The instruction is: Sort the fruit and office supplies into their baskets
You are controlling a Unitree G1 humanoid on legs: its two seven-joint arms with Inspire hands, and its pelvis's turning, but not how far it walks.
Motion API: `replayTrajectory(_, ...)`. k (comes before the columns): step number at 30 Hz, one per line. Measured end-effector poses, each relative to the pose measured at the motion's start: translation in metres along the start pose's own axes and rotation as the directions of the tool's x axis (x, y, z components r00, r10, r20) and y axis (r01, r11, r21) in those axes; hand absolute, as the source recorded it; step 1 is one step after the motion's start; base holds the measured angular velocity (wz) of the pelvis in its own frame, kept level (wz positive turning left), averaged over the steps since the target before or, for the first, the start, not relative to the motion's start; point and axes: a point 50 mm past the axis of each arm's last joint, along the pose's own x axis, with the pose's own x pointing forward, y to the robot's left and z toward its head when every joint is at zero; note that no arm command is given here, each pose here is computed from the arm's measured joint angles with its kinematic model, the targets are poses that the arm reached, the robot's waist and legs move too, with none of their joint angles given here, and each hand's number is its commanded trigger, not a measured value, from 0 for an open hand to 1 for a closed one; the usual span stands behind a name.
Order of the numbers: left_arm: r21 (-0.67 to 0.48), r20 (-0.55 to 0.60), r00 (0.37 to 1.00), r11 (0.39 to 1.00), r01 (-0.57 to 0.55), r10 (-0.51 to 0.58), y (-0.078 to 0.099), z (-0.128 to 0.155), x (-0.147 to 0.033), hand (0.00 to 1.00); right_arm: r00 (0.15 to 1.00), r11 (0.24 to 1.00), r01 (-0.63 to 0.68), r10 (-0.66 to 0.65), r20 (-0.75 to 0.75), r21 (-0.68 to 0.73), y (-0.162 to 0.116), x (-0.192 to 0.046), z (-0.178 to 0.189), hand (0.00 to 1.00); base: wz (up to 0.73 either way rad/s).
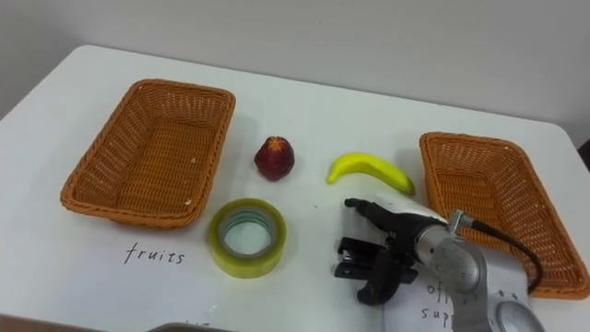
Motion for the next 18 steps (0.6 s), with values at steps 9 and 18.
replayTrajectory(9, 0.0, -0.034, 0.999, 1.0, -0.002, 0.002, 0.0, -0.003, 0.0, 0.0, 1.0, 1.0, 0.005, -0.005, -0.026, 0.025, 0.0, 0.0, -0.002, 0.0, 0.0)
replayTrajectory(18, -0.008, 0.02, 0.999, 0.999, -0.044, 0.045, 0.004, 0.01, -0.002, 0.0, 0.998, 0.998, -0.006, 0.009, -0.054, 0.066, 0.004, 0.003, -0.005, 0.0, 0.0)
